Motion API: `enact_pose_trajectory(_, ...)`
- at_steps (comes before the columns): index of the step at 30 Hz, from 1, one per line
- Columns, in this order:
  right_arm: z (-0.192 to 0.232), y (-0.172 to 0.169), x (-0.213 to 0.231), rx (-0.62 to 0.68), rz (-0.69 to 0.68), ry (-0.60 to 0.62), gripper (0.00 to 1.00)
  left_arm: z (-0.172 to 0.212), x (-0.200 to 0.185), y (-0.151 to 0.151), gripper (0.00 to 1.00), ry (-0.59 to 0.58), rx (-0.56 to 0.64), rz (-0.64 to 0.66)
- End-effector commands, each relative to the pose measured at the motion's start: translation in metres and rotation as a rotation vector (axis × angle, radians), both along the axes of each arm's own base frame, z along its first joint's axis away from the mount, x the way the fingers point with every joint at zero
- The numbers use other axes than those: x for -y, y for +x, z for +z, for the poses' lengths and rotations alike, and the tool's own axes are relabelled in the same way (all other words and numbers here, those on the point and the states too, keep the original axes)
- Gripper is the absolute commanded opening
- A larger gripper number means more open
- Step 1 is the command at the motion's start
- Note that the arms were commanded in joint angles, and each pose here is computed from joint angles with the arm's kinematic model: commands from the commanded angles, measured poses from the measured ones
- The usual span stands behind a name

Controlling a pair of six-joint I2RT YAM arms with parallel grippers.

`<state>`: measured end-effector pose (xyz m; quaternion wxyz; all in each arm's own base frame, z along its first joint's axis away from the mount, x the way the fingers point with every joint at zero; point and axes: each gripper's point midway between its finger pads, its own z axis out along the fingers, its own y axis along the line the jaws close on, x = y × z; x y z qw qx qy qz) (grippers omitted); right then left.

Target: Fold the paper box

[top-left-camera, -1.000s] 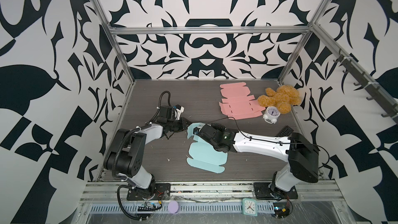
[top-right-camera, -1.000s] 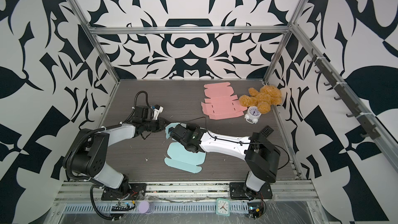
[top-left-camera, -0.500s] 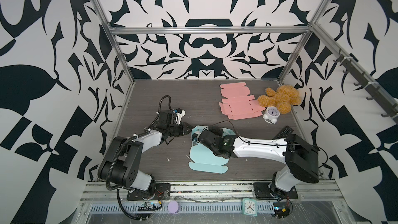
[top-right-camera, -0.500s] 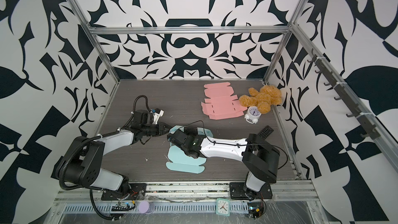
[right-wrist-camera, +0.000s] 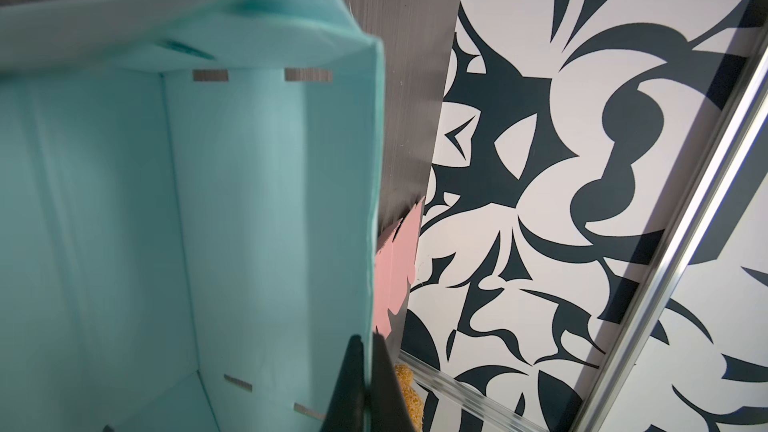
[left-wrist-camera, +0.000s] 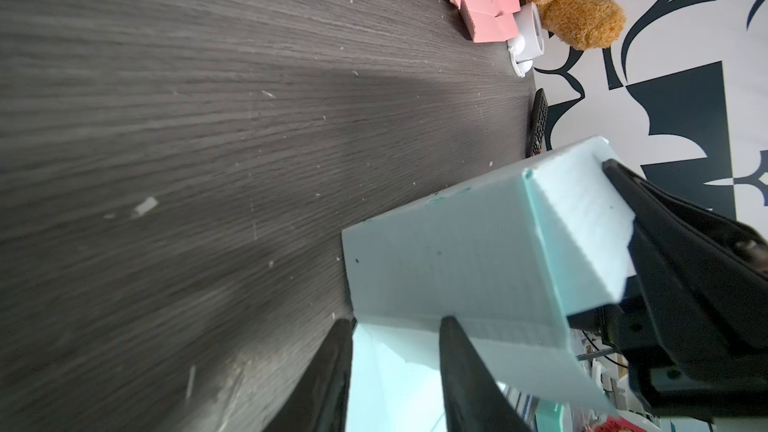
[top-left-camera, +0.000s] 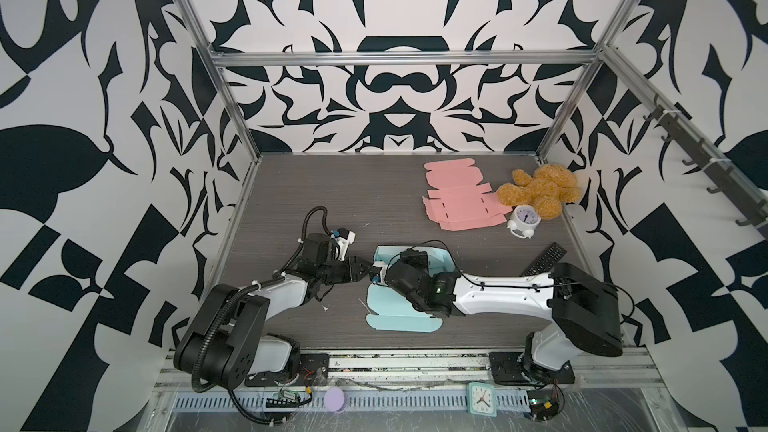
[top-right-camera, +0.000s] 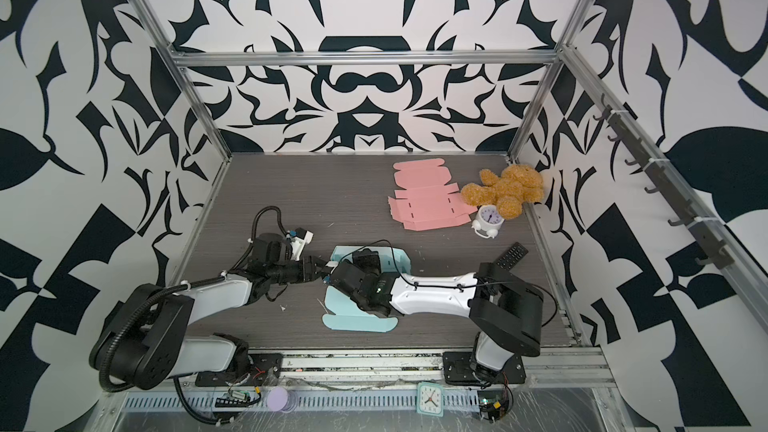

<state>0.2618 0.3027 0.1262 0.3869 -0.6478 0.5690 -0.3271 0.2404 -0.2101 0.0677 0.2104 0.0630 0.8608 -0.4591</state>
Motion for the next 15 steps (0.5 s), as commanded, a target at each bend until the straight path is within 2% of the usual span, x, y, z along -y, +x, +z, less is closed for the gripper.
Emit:
enact_pose_trajectory(1, 0.010, -0.005, -0.003, 0.012, 0.032, 0.013, 0.00, 0.006, 0.000, 0.000, 0.41, 0.002, 0.064, 0.011)
enact_pose_trajectory(9, 0.008, -0.008, -0.006, 0.000, 0.046, 0.016, 0.00, 0.006, 0.004, -0.016, 0.57, 0.036, 0.166, 0.020)
enact_pose_trajectory(15, 0.008, -0.009, -0.005, -0.004, 0.050, 0.014, 0.00, 0.006, 0.007, -0.018, 0.63, 0.040, 0.233, 0.035)
